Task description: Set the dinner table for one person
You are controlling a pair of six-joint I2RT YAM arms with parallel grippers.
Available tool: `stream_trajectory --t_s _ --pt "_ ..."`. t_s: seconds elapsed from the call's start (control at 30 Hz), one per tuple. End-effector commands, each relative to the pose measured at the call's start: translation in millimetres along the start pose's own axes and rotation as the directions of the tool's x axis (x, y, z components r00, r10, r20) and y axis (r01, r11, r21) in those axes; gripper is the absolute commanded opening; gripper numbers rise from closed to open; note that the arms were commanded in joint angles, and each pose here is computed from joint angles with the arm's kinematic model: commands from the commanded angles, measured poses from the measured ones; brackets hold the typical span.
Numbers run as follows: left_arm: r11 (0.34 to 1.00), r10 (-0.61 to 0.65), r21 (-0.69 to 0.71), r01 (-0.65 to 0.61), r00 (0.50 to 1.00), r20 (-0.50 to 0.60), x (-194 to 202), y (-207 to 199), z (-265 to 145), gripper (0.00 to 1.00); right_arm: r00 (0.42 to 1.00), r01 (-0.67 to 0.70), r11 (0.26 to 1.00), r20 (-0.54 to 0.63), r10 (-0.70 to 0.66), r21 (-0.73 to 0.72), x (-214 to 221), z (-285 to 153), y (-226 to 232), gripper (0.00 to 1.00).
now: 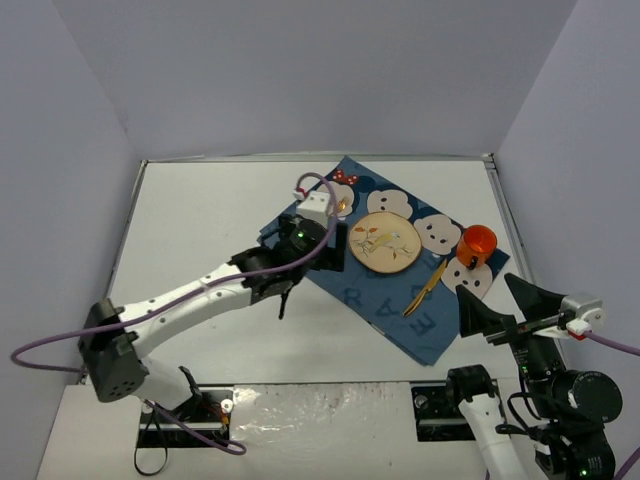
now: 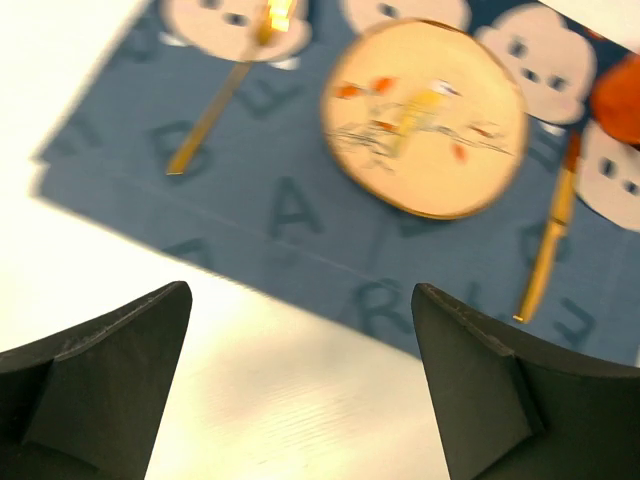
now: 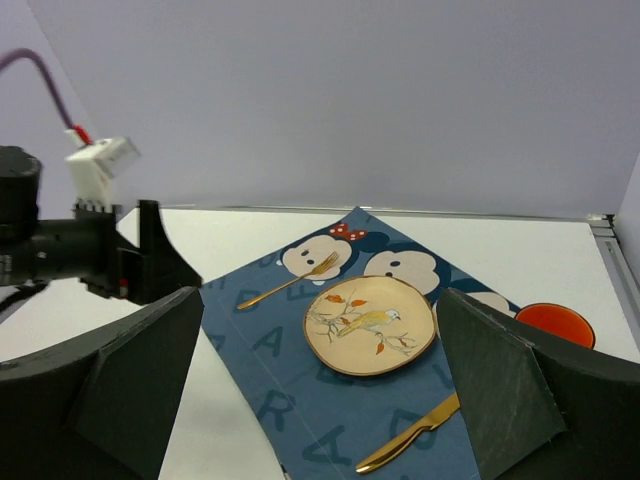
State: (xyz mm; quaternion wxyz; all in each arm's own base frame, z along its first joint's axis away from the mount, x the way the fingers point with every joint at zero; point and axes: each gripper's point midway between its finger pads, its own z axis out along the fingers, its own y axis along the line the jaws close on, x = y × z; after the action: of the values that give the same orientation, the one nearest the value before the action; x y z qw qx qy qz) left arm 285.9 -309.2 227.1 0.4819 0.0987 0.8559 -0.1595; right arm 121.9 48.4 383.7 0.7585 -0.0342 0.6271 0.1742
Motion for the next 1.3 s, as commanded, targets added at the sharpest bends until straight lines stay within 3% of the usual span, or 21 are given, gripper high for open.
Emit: stream_trajectory --t_s 0.0,0.2,0.5,0.8,1.27 --pt "0.980 0.044 -0.197 -0.020 0.993 0.114 -23.9 88.0 -62.3 0.96 0.998 0.018 0.998 0.064 -0.022 0.062 -24.1 8.0 -10.4 1.00" --pt "0.924 0.065 -0.383 0.013 0.980 0.190 -22.8 178.7 -144.3 0.97 0.994 0.093 0.987 0.040 -0.099 0.132 -24.5 13.5 -25.6 1.00" --pt "0.835 0.045 -0.532 0.140 0.946 0.320 9.8 250.2 -217.1 0.97 0.987 0.145 0.949 0.019 -0.157 0.280 -13.8 8.0 -56.1 1.00" --pt "0.785 0.025 -0.575 0.231 0.915 0.402 23.2 274.8 -238.5 0.97 0.989 0.144 0.937 -0.018 -0.146 0.318 11.6 10.2 -67.9 1.00" --pt "0.751 0.032 -0.623 0.218 0.931 0.364 24.2 278.9 -227.2 0.97 0.989 0.144 0.937 -0.029 -0.143 0.318 21.1 13.2 -69.7 1.00"
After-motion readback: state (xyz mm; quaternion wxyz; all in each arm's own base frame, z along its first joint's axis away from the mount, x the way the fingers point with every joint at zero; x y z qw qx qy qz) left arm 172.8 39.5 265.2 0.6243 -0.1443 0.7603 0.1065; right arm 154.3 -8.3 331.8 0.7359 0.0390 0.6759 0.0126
